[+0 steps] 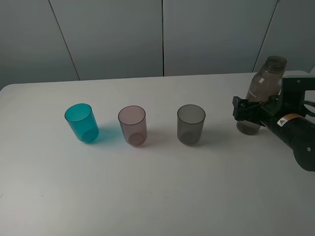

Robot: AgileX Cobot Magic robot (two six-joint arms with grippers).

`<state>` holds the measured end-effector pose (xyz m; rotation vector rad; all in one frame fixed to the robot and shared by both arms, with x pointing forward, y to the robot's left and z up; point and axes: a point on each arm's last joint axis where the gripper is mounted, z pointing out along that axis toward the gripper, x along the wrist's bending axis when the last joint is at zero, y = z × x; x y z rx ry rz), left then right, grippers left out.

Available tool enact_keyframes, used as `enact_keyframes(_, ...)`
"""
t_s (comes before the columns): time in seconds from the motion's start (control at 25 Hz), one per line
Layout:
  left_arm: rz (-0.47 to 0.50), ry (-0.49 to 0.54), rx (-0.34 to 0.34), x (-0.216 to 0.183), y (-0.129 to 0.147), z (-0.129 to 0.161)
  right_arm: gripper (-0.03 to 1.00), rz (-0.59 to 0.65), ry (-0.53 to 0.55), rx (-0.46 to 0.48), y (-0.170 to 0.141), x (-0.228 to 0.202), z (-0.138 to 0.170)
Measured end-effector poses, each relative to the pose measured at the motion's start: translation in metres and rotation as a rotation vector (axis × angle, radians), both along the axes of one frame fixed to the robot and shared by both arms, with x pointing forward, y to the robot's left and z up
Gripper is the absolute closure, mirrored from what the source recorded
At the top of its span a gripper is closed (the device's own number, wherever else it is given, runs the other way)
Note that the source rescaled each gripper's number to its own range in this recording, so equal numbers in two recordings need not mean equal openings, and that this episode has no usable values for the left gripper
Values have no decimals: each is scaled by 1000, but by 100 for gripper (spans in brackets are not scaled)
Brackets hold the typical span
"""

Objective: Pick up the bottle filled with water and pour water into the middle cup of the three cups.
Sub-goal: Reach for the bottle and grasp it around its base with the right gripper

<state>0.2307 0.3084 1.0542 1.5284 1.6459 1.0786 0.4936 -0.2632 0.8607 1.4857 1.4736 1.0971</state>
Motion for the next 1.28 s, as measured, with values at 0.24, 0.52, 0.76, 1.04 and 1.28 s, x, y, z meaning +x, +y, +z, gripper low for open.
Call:
enact_keyframes(0.24,0,0,0,0,0,0,-3,-1,-20,4,1,6,2)
enact_keyframes(0.52,0,0,0,0,0,0,-3,-5,-26,5,1,7,3)
enact_keyframes(0.76,0,0,0,0,0,0,-3,-23,-30,6,0,8,3)
enact_keyframes(1.04,0,0,0,0,0,0,-3,-22,-21,1,0,10,0)
enact_keyframes(1.28,0,0,0,0,0,0,-3,-22,-9,-2,0,12,-5)
